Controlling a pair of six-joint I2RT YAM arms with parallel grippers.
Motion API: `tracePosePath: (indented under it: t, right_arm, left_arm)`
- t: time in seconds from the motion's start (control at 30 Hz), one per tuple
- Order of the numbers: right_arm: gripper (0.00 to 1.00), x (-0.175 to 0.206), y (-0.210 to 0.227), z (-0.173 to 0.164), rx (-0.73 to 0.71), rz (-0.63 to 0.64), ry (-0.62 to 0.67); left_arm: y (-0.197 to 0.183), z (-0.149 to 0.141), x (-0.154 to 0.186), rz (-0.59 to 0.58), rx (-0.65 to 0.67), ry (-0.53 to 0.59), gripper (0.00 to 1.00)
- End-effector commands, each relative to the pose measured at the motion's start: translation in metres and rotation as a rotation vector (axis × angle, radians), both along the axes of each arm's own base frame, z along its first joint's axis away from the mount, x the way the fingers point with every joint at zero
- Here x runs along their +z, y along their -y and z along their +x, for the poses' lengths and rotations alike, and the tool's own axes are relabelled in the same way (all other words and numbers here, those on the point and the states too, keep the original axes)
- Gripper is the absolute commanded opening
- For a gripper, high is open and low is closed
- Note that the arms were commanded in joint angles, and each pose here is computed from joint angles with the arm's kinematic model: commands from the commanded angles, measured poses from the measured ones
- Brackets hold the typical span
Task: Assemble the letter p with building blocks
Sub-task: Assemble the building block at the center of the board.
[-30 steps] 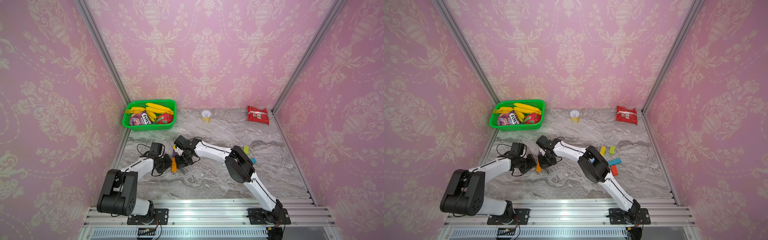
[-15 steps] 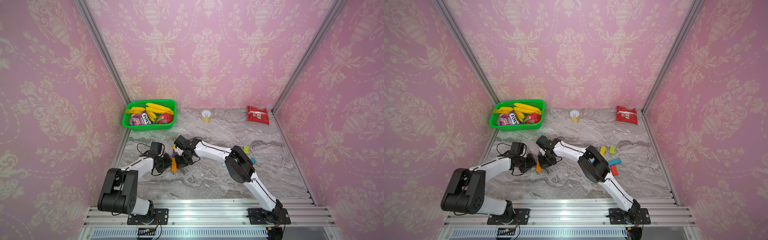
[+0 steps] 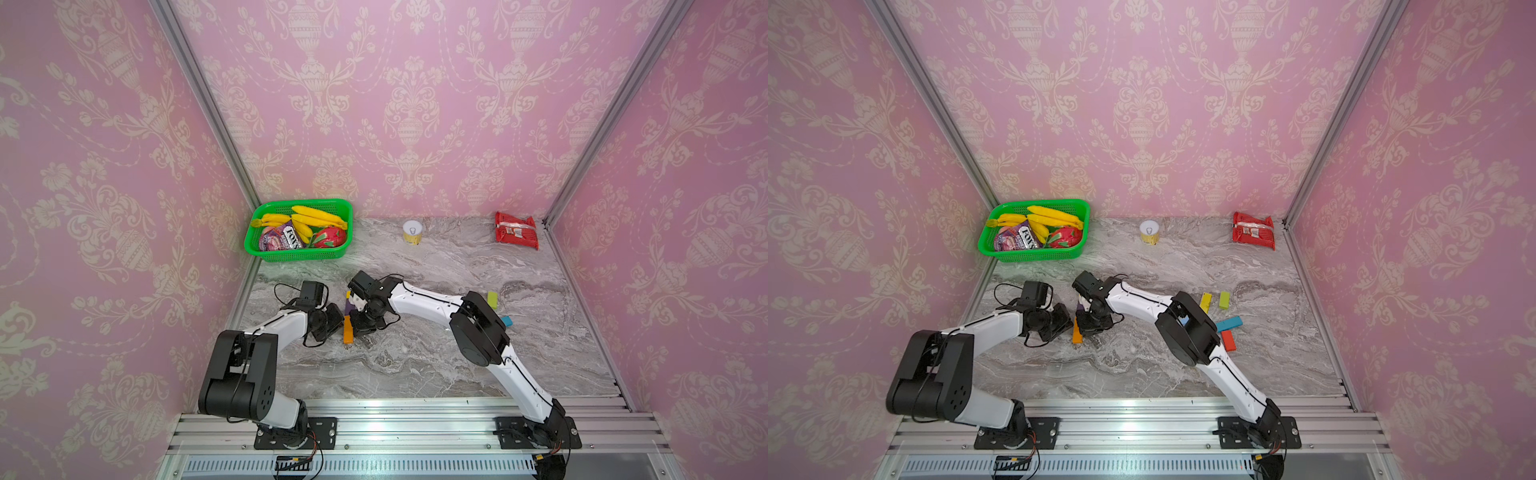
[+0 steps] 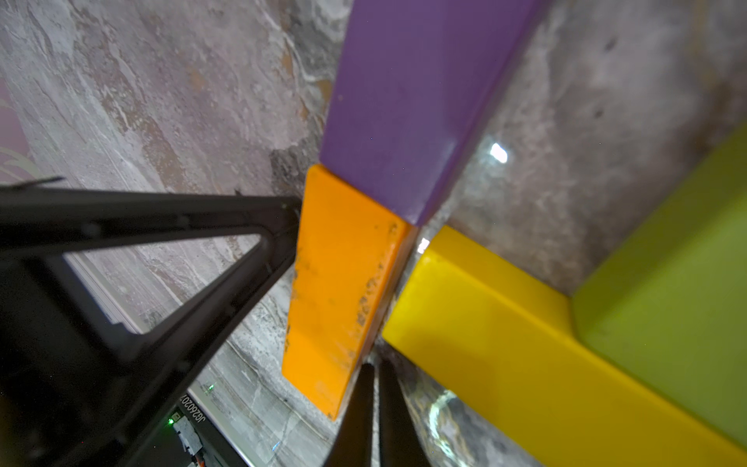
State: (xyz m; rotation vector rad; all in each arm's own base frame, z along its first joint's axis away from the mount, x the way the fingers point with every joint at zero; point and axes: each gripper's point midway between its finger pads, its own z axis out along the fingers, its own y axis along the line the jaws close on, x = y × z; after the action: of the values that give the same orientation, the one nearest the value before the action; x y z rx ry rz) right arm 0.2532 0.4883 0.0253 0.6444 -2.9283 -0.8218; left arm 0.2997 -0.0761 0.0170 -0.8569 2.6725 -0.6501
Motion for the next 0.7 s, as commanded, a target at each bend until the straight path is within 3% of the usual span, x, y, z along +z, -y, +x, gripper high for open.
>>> tracePosePath:
  t: [0.0, 0.67]
  right_arm:
    - [0.1, 0.0028, 0.0077, 0.0023, -0.022, -0.035, 0.01]
    - [0.1, 0.0023, 0.0131, 0.0028, -0.034, -0.039, 0.013]
  left_arm:
    - [-0.0118, -0.0177, -0.022, 0.058, 0.001, -0.09, 0.0]
    - [-0.0076, -0.0164, -0.0278, 0.027, 0.011, -0.095, 0.0]
